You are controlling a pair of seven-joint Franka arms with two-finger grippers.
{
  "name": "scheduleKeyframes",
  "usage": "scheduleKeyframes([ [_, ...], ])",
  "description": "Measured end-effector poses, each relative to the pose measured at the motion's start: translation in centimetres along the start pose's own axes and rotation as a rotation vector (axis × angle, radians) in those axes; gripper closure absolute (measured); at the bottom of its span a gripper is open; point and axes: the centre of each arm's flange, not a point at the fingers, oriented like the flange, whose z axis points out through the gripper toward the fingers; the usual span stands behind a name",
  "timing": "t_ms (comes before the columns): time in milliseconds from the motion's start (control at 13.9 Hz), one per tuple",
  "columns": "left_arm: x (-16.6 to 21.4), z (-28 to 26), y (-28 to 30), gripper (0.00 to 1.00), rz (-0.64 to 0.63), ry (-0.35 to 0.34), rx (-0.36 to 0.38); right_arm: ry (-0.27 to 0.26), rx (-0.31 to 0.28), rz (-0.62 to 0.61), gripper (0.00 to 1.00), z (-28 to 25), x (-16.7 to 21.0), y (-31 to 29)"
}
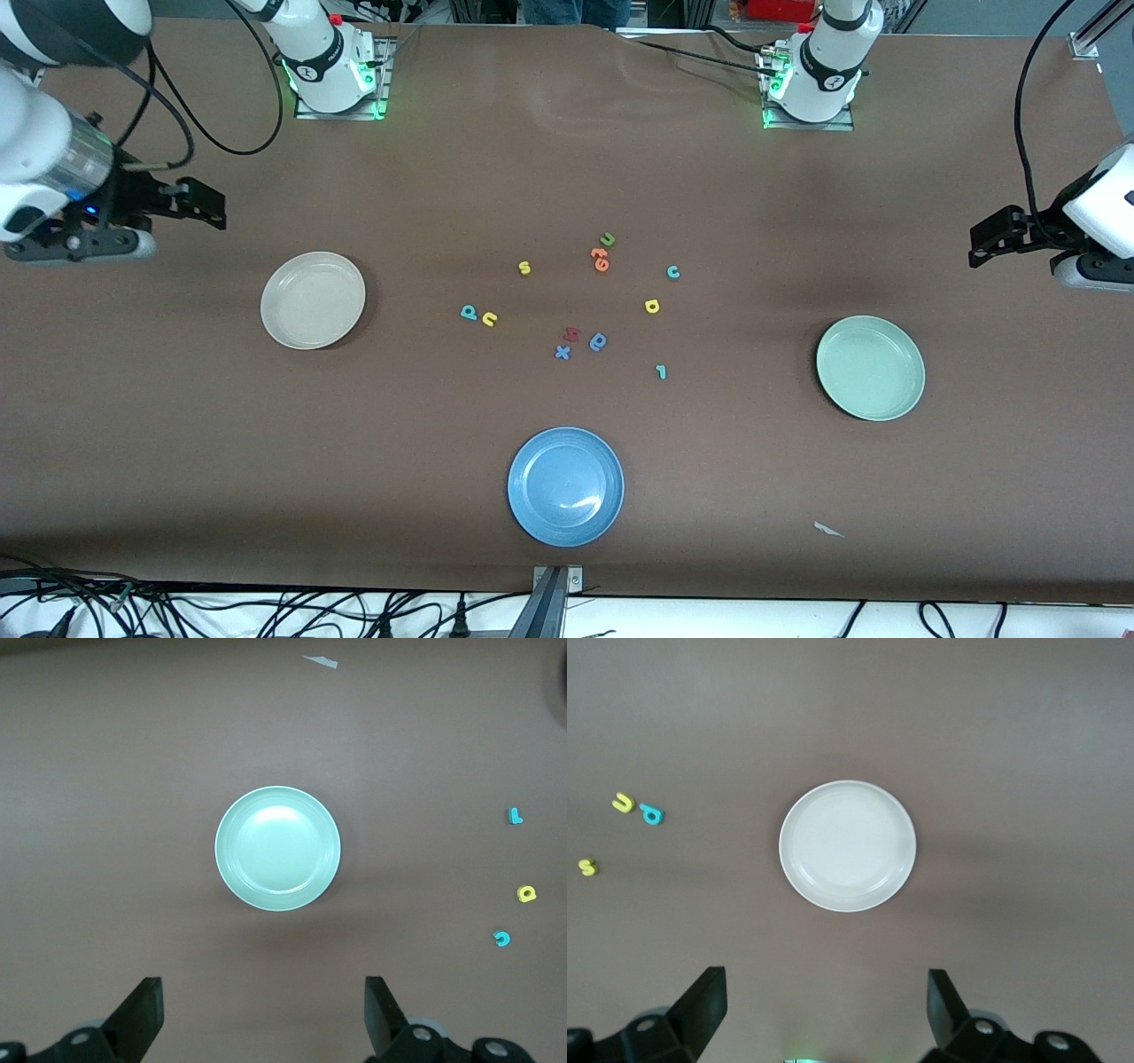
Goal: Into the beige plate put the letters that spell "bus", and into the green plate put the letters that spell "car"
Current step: 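Move the right gripper over the yellow u letter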
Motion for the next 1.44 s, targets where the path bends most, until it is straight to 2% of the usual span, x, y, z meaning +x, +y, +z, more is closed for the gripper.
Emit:
scheduleKeyframes([
  [215,0.0,0.0,0.0,0.0,-0.001,0.001,0.0,-0.058,-0.002,-0.04,0.0,5.3,3.9,-3.4],
  [359,0.0,-0.1,0.0,0.0,0.0,0.003,0.0,-0.054,-0.01,0.022,0.0,7.9,6.4,-6.9],
  [574,0.0,-0.2,0.0,0.0,-0.001,0.005,0.001,-0.027,-0.018,0.157,0.0,10.8,8.0,-12.4],
  [718,0.0,-0.2,0.0,0.0,-0.001,0.005,0.001,-0.004,-0.019,0.28,0.0,13.0,8.5,-16.5],
  [1005,0.0,-0.2,0.0,0.0,0.0,0.006,0.001,0.053,0.0,0.602,0.0,18.9,8.8,-25.5],
  [1221,0.0,-0.2,0.0,0.0,0.0,0.006,0.001,0.075,0.023,0.843,0.01,22.5,8.4,-28.9],
  [1364,0.0,-0.2,-0.1,0.0,-0.001,0.006,0.001,0.073,0.027,1.003,0.04,24.1,8.0,-29.7],
  [1436,0.0,-0.2,-0.1,0.0,-0.001,0.006,0.001,0.076,0.035,1.071,0.12,24.9,7.9,-29.9],
])
